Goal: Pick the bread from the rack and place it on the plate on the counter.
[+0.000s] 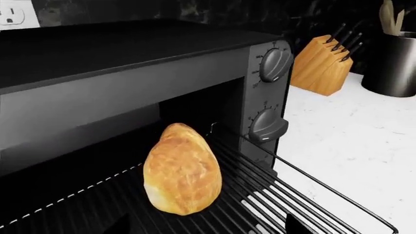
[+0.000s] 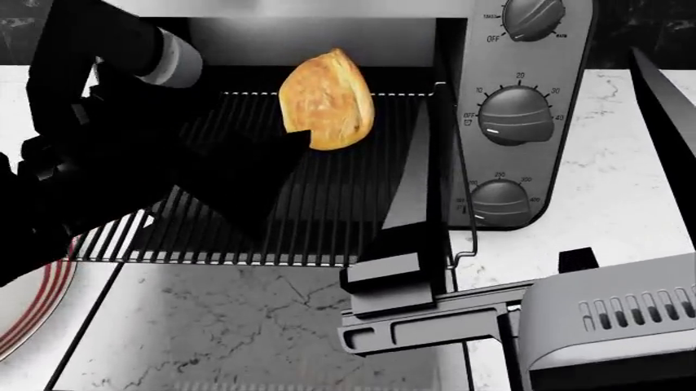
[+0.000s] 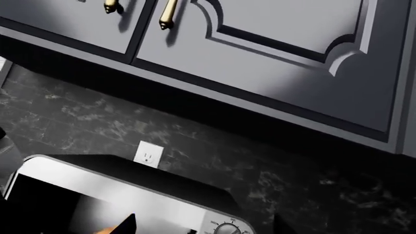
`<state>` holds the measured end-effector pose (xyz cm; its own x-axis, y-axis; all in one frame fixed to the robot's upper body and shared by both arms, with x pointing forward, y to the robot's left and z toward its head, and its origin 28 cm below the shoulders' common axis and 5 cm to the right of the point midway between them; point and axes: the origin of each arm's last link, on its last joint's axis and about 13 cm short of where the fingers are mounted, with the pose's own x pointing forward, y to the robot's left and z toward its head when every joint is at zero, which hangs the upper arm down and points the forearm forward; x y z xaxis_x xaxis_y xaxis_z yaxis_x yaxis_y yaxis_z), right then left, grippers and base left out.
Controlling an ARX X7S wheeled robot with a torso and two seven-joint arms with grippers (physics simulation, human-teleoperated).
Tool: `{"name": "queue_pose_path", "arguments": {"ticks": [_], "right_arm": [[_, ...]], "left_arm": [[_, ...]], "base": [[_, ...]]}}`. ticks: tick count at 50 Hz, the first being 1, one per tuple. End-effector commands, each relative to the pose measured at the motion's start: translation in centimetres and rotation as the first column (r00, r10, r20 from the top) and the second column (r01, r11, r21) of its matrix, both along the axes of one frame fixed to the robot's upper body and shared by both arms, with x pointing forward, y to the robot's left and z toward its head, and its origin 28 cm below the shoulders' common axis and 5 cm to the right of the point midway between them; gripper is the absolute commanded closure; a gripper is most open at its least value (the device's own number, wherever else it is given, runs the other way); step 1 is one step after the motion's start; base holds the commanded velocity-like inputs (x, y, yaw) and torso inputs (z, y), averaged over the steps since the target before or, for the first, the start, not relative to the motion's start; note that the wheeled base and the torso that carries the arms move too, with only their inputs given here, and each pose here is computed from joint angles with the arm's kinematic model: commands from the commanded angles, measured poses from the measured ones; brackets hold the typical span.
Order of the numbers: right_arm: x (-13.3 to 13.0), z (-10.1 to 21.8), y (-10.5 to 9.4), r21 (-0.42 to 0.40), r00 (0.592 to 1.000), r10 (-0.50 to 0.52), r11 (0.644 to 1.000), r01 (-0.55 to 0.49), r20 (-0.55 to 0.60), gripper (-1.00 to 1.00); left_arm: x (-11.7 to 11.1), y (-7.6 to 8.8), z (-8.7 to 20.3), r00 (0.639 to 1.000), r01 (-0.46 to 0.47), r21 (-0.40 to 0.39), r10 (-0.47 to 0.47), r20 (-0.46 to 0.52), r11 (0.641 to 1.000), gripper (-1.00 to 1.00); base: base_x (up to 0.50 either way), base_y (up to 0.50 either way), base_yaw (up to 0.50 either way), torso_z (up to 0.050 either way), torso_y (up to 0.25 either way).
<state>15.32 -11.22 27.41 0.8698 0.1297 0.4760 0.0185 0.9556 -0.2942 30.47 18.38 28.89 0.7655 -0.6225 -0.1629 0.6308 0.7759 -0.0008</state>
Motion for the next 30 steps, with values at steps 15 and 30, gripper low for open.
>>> {"name": "queue_pose_path", "arguments": {"ticks": [15,30], "right_arm": [[-0.3,0.3,0.2,-0.013,1.000,0.014,1.000,-0.014,0.005,-1.00],[-0.1,0.3,0.3,-0.017,1.000,0.018,1.000,-0.018,0.001,-1.00]], "left_arm": [[2.9,-0.7,0.4,0.998,0.023,0.004,-0.023,-0.060,1.000,-1.00],[4.8,-1.6,-0.6,0.995,0.028,0.041,-0.023,-0.101,0.999,-1.00]], "base": [[0.00,0.00,0.00,0.000,0.000],[0.00,0.00,0.00,0.000,0.000]]}}
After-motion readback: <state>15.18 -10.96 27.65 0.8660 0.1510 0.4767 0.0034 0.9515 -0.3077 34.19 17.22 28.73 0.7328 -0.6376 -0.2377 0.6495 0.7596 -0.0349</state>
